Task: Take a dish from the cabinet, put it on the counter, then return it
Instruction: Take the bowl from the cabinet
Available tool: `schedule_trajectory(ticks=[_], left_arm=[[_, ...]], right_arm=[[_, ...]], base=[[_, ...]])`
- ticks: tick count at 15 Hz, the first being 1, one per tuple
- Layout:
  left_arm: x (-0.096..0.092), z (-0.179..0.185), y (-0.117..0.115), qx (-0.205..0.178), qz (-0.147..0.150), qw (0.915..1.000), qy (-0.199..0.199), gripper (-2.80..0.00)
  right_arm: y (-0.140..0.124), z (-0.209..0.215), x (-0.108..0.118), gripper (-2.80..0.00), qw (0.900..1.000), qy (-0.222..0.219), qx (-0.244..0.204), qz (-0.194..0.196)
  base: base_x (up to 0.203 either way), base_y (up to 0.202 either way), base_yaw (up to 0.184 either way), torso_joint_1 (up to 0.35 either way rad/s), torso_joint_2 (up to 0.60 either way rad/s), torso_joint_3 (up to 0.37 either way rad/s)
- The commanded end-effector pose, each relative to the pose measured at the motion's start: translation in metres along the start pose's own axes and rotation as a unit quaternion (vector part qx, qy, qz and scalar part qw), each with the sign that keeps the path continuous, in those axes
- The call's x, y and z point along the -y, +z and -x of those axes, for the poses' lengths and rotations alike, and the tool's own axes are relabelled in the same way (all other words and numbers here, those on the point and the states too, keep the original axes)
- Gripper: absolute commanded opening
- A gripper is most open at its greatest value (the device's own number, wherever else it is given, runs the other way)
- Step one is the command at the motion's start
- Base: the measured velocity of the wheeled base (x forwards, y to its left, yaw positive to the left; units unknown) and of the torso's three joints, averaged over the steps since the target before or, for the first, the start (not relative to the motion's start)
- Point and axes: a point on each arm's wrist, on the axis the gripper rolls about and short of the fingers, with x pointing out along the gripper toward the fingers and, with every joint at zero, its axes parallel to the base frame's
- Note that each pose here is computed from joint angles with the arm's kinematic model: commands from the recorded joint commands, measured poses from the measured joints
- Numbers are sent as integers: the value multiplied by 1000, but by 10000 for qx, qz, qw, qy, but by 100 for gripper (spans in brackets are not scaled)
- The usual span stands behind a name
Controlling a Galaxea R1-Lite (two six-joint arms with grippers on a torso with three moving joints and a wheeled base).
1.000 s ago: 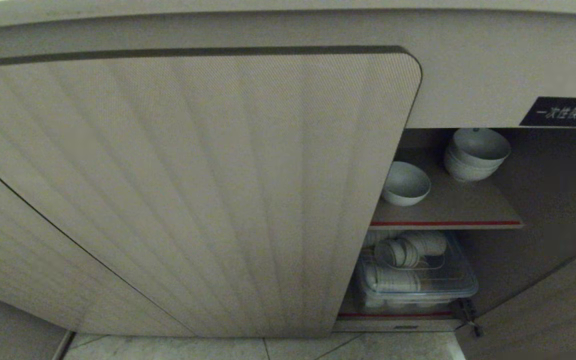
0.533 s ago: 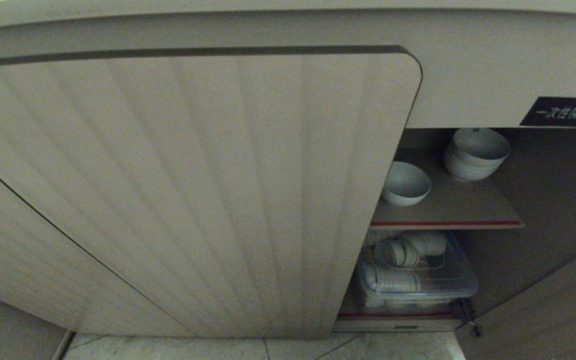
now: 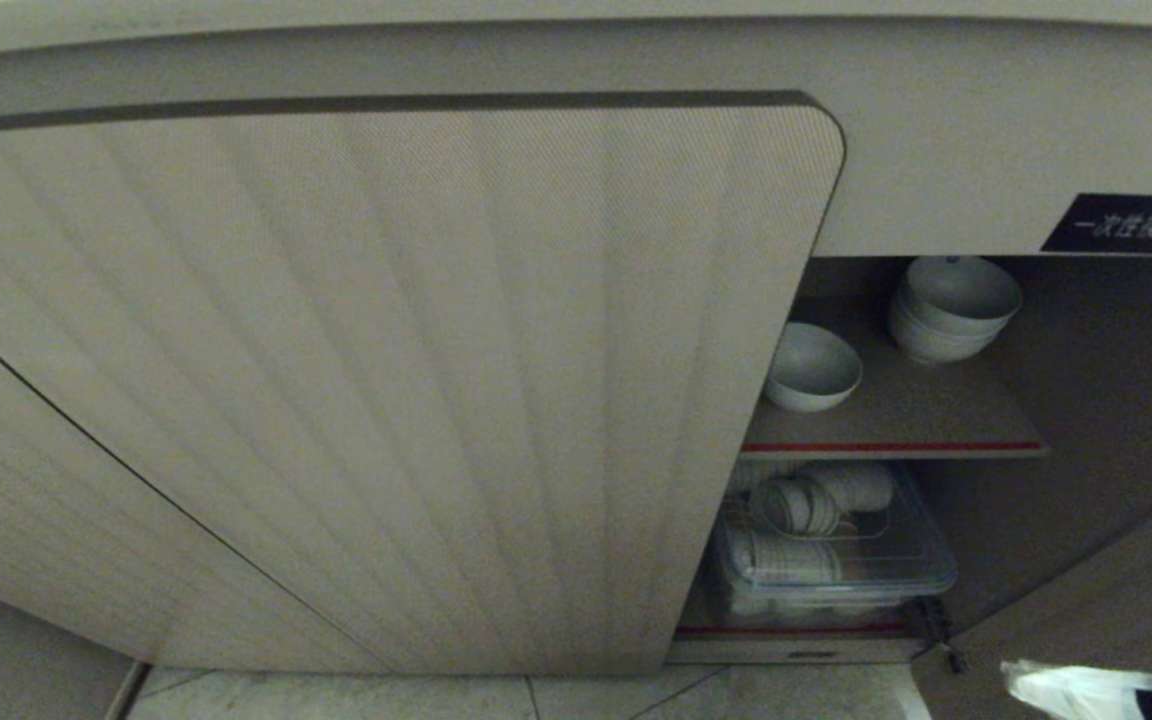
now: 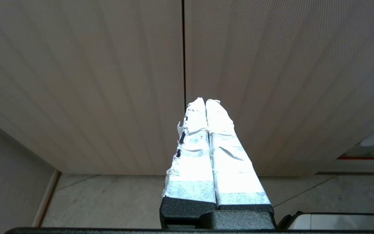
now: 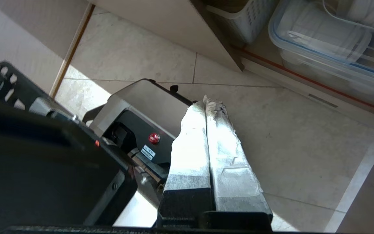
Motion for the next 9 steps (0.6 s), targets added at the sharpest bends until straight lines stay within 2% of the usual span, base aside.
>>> schedule_trajectory(ticks=[1,9], left_arm=[[0,0,0,1,2,10000,5,-280],[0,0,0,0,2,10000,2,-280]], right_arm=[[11,-19,14,-280,9992,-10,-280,-282],[65,-47,39,-280,9991,-322,-5,-269]], base=[[0,0,0,0,0,0],[0,0,0,0,0,0]])
